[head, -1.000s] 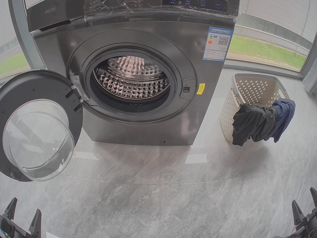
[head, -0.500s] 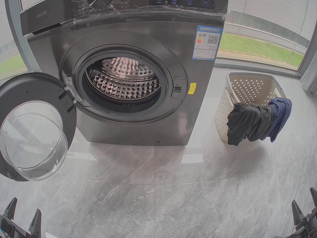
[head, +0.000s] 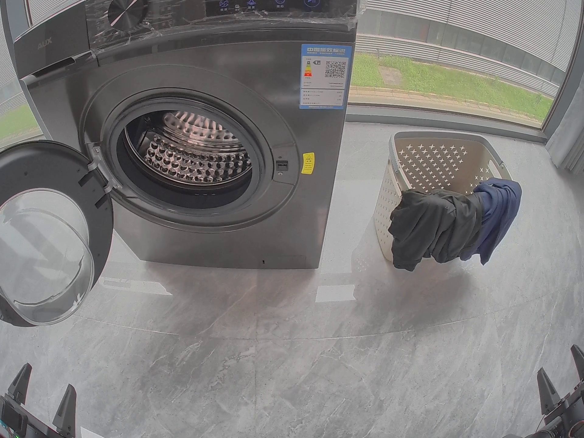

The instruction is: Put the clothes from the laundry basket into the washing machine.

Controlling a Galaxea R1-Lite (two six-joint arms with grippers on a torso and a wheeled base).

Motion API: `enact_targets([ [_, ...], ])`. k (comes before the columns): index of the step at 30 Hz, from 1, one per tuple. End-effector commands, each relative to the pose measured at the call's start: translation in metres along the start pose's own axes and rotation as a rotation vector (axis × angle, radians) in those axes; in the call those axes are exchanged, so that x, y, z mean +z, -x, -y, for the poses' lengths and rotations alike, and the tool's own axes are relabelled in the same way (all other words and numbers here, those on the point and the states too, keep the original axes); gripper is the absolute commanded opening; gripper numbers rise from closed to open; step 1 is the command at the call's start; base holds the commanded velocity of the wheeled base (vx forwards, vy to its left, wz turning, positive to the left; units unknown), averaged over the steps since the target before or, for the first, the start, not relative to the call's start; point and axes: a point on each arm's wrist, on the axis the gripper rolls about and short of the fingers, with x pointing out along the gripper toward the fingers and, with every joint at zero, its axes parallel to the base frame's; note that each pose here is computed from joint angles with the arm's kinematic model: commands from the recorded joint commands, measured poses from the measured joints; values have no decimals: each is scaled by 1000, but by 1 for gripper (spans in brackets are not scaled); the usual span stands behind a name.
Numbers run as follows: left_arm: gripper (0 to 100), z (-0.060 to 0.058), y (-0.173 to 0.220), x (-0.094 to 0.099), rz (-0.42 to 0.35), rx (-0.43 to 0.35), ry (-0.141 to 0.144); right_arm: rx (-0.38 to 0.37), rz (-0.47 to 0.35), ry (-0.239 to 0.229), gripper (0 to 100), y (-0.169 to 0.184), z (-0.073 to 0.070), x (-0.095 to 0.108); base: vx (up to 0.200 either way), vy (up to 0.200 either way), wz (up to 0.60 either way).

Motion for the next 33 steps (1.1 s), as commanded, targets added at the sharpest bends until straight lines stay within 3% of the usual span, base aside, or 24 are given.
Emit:
enact_targets([
  [1,100,0,0,-5,-3,1,0,1,-2,0,100,0,0,-4,0,0,0],
  [7,100,0,0,-5,-3,1,0,1,-2,0,100,0,0,-4,0,0,0],
  [33,100,0,0,-5,-3,1,0,1,-2,0,100,0,0,-4,0,-185,0],
])
